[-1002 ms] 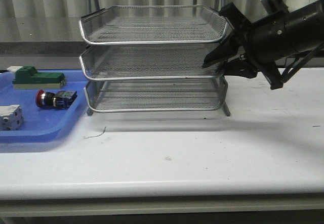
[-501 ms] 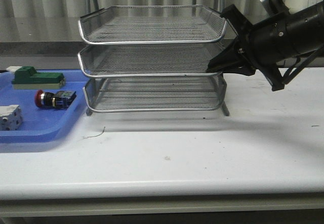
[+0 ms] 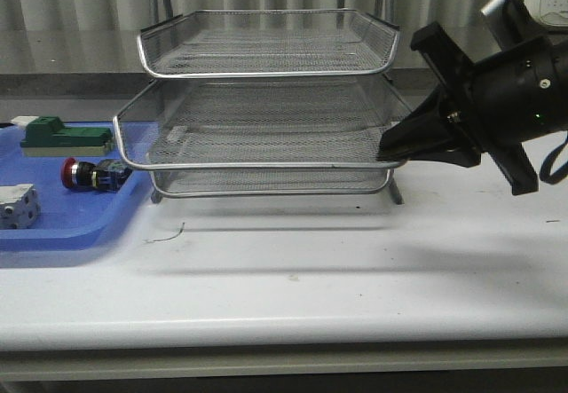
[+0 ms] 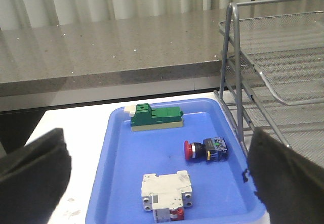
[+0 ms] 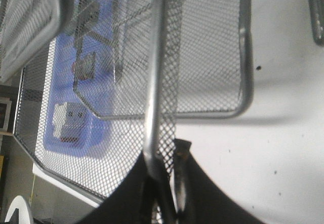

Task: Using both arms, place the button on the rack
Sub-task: 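Pull the middle mesh tray outward toward the robot with the right gripper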

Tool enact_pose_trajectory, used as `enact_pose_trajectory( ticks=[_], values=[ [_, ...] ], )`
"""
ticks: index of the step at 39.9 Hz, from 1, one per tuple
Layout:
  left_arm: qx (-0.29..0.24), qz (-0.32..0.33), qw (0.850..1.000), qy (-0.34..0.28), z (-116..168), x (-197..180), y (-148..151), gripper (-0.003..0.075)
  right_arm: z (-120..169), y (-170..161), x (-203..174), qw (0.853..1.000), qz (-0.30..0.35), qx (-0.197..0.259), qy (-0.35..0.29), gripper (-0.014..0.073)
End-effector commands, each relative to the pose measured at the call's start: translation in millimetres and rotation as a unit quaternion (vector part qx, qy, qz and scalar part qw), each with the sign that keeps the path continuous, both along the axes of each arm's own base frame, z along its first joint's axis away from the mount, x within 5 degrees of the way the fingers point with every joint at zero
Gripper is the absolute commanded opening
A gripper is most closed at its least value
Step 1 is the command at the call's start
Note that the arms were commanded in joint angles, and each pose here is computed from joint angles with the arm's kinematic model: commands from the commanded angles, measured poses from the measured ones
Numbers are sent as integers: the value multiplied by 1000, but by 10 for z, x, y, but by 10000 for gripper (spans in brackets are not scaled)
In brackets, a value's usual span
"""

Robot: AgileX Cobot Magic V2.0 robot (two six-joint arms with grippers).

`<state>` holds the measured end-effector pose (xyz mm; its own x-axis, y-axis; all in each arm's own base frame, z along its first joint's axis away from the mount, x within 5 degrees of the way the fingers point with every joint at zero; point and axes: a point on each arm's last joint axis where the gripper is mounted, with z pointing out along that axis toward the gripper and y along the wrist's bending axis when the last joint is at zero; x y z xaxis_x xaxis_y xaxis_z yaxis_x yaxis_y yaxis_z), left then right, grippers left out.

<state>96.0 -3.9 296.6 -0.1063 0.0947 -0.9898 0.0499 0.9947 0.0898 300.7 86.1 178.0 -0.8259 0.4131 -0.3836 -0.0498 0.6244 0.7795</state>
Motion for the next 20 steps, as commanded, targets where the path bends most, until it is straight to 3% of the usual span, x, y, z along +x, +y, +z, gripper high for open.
enact_pose_trajectory(
  ticks=[1,17,20],
  values=[
    [-11,1,999,-50,171,18,1,671,204,51,-146,997,35,49,-41,43],
    [-11,1,999,-50,171,18,1,671,165,12,-571,998,43,39,-36,48],
    [-11,1,999,-50,171,18,1,671,165,12,-571,998,43,40,-36,85]
  ],
)
